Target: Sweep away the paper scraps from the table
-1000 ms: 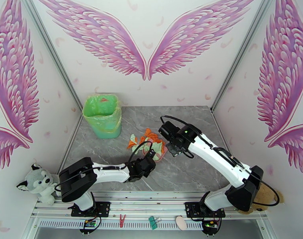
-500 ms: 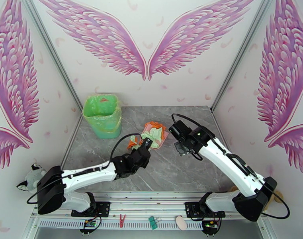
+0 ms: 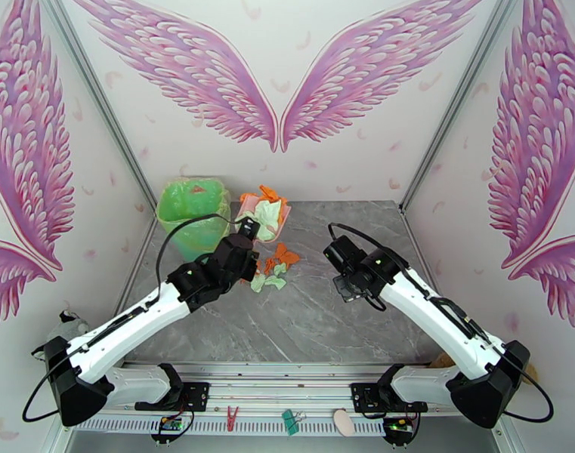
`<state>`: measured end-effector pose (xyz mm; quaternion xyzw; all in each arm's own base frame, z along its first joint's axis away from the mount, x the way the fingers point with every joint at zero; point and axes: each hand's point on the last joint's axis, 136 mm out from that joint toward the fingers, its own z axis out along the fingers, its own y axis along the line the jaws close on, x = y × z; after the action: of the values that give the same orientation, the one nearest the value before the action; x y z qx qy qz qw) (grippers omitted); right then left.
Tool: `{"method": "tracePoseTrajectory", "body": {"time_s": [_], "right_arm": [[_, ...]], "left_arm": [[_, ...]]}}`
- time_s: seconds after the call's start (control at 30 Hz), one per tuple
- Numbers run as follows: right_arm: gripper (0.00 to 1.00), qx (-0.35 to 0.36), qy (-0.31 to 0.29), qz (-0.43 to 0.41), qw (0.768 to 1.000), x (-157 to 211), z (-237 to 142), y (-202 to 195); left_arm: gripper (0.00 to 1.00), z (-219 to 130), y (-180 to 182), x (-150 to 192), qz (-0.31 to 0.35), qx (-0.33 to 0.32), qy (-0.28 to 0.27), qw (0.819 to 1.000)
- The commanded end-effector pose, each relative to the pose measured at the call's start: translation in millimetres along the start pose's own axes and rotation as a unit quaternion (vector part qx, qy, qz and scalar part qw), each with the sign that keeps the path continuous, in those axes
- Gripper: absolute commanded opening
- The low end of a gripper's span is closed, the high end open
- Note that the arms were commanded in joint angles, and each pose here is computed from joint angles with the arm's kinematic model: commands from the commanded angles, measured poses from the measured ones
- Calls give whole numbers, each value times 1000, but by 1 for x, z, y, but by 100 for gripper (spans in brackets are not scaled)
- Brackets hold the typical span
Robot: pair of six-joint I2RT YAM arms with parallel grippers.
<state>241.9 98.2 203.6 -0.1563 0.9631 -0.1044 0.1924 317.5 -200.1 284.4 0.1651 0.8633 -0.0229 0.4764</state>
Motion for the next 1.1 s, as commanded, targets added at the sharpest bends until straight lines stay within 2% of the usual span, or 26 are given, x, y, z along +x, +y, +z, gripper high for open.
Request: {"method": "tracePoseTrajectory", "body": {"time_s": [0.0, 0.33, 0.5, 0.8, 1.07], "right_arm": [[0, -14, -22, 19, 999, -5, -3, 2], [0, -22, -12, 13, 1000, 3, 7, 7], [0, -25, -15, 16, 999, 5, 7, 7], [0, -32, -13, 15, 999, 8, 10, 11], [0, -34, -8, 15, 999, 14, 13, 11]], "left_arm": [[0, -22, 24, -16, -16, 10, -3, 1000], [0, -37, 88, -22, -88, -7, 6, 996], [0, -39, 109, -18, -137, 6, 16, 990], [0, -31, 104, -31, -231, 125, 30, 965], [0, -14, 103, -51, -302, 218, 46, 927]]}}
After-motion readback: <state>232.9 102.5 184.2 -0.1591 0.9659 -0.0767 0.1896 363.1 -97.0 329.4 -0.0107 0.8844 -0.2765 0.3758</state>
